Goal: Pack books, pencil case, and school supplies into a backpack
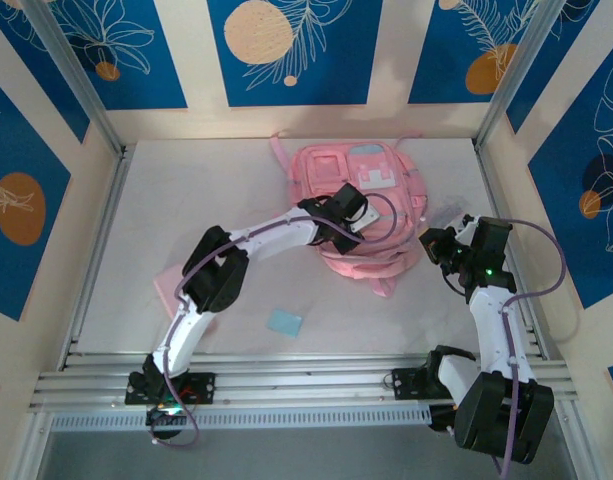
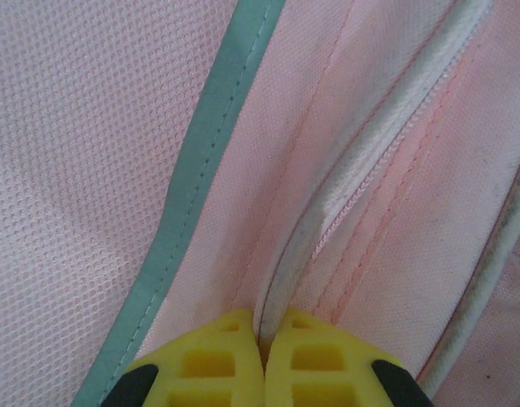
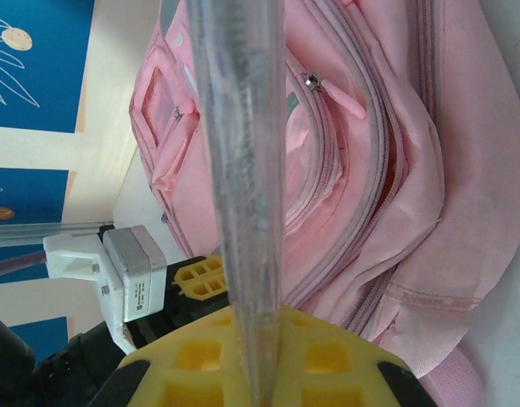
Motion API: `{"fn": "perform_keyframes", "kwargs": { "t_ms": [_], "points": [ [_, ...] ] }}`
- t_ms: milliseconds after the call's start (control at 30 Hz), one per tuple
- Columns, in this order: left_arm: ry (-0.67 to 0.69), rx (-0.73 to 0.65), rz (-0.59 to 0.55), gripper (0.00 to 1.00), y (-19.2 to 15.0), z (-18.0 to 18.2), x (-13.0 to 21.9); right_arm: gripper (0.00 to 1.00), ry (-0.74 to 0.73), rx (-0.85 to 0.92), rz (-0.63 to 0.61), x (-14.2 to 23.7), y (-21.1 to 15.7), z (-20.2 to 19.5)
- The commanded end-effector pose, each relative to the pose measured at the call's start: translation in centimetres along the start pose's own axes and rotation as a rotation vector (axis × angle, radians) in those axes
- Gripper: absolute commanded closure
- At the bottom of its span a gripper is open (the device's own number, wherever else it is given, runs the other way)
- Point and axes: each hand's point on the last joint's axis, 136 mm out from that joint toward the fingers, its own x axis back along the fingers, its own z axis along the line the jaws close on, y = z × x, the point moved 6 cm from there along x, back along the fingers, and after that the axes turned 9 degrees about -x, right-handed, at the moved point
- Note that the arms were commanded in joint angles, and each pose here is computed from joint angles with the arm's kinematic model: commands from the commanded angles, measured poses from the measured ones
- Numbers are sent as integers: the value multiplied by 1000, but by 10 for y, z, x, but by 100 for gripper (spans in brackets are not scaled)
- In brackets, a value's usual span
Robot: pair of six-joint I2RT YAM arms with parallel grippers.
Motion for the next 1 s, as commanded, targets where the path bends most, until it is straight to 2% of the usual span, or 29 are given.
{"fn": "perform_keyframes", "kwargs": {
  "t_ms": [0, 133, 267, 367, 467, 567, 800, 967],
  "points": [
    [-69, 108, -44, 100, 5, 11, 7, 100, 8, 1, -2, 5, -1, -1],
    [-127, 257, -135, 100, 19, 24, 40, 100, -11, 10, -54, 18, 6, -1],
    [-128, 336, -212, 100, 28, 38, 72, 100, -13, 8, -99, 28, 12, -2],
    [-152, 410, -262, 100, 33, 50, 90, 100, 2, 2, -92, 28, 12, -2],
    [-224, 544, -324, 100, 36, 65, 103, 100, 53, -6, -48, 22, 9, 1],
    [-260, 620, -382, 100, 40, 77, 113, 100, 109, 4, 11, 11, 4, 8],
    [-257, 637, -441, 100, 51, 84, 126, 100, 198, 77, 186, -39, -20, 46],
    [-253, 647, -462, 100, 54, 86, 129, 100, 220, 90, 248, -82, -30, 63]
  ]
}}
